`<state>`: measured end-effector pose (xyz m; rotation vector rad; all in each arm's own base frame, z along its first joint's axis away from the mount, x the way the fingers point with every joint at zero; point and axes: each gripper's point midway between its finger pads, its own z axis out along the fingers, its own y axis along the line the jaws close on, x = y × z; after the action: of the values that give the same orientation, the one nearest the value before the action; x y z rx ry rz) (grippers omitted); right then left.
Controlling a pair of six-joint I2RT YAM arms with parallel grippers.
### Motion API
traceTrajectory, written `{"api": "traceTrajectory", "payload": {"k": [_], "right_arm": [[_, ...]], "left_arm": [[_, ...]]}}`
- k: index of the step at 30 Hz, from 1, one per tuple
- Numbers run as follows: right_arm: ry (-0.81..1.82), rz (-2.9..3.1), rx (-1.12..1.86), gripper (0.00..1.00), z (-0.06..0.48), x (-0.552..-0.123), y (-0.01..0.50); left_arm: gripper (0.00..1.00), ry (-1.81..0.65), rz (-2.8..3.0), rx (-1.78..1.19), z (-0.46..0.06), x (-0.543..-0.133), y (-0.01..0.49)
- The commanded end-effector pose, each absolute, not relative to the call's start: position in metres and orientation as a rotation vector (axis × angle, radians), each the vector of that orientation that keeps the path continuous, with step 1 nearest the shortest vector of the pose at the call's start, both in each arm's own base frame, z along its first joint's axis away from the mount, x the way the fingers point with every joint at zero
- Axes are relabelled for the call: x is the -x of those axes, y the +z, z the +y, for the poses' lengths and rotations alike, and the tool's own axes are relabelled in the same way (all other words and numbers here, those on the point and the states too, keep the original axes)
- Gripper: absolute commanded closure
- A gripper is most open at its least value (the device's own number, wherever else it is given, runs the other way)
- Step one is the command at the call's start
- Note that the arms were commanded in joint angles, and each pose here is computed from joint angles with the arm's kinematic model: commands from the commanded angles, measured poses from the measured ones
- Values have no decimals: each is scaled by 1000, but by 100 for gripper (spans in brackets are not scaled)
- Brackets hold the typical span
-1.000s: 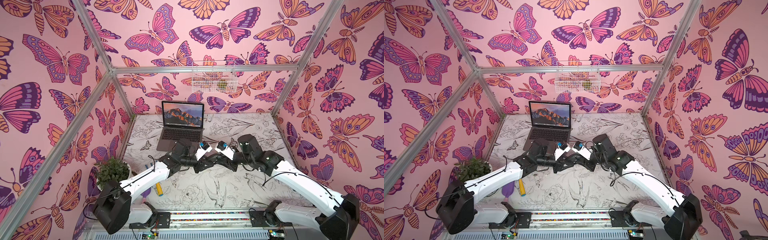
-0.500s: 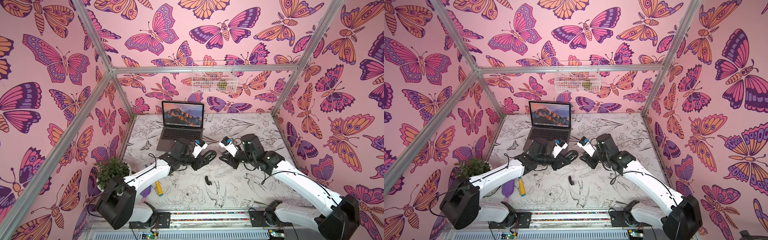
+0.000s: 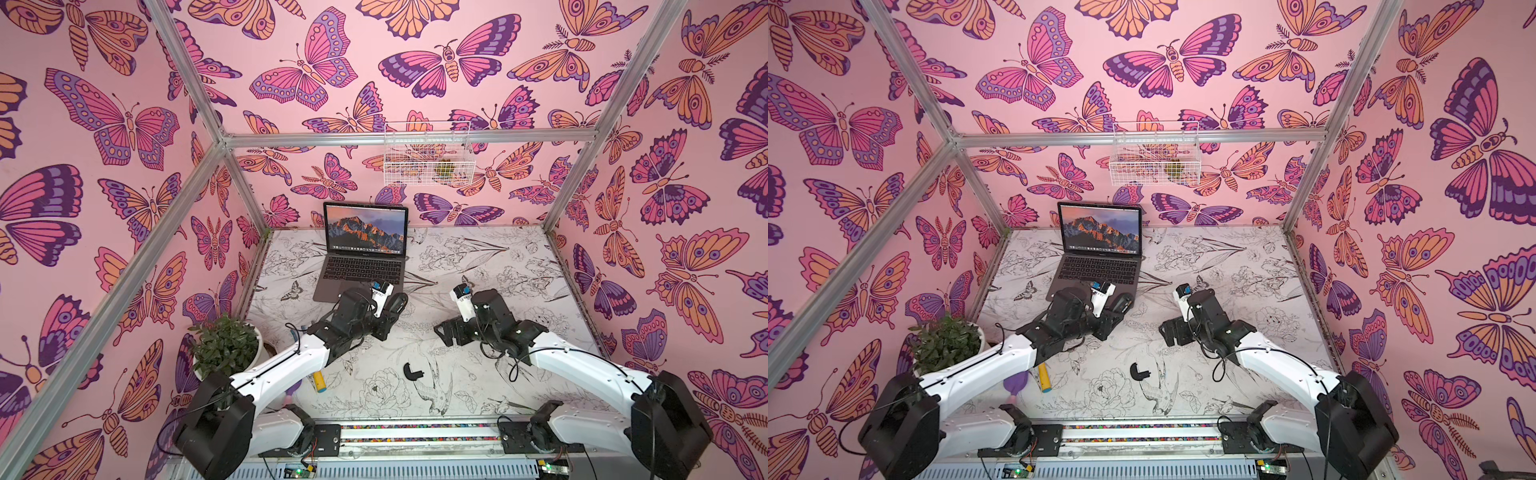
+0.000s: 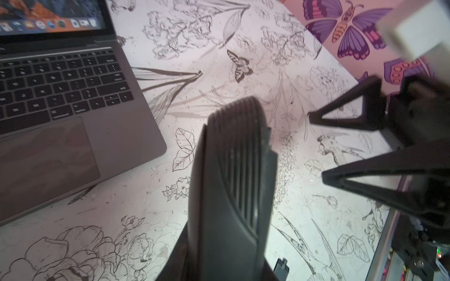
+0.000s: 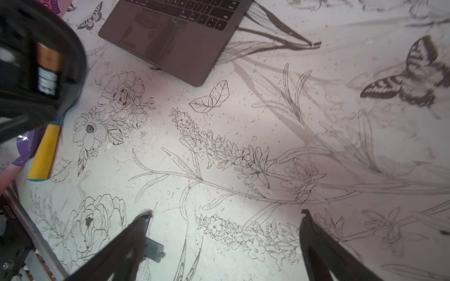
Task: Insert the wireless mouse receiver into the laptop
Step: Remove the lid from the mouse, then adjust the mouse as needed.
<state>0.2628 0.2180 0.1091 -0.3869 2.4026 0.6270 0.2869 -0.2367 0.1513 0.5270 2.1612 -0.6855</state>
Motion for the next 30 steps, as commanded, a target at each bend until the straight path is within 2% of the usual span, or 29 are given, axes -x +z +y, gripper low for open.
{"api": "traceTrajectory", "payload": {"k": [1, 5, 8, 14, 17, 21, 26, 30], "right_arm": [[856, 2305, 233, 1, 244, -275, 139], [1202, 2188, -4, 1, 276, -289, 189], [1274, 2101, -105, 1, 286, -303, 225], [1443, 2019, -206, 0, 306, -314, 255], [1486, 1966, -74, 1, 326, -311, 272], [1468, 1921, 20, 1, 344, -307, 284], [1524, 1819, -112, 0, 338, -313, 302], [1577, 1792, -302, 0, 326, -320, 308]], "left_arm": [[100, -695, 2105, -380, -228, -297, 161], [100, -784, 2018, -309, -233, -300, 173], [100, -802, 1930, -236, -232, -310, 183], [100, -710, 1667, -194, -233, -320, 221], [100, -679, 1552, -185, -235, -319, 239], [100, -651, 1499, -189, -241, -322, 239], [100, -544, 1271, -351, -258, -307, 260], [100, -510, 1236, -343, -263, -315, 271]]}}
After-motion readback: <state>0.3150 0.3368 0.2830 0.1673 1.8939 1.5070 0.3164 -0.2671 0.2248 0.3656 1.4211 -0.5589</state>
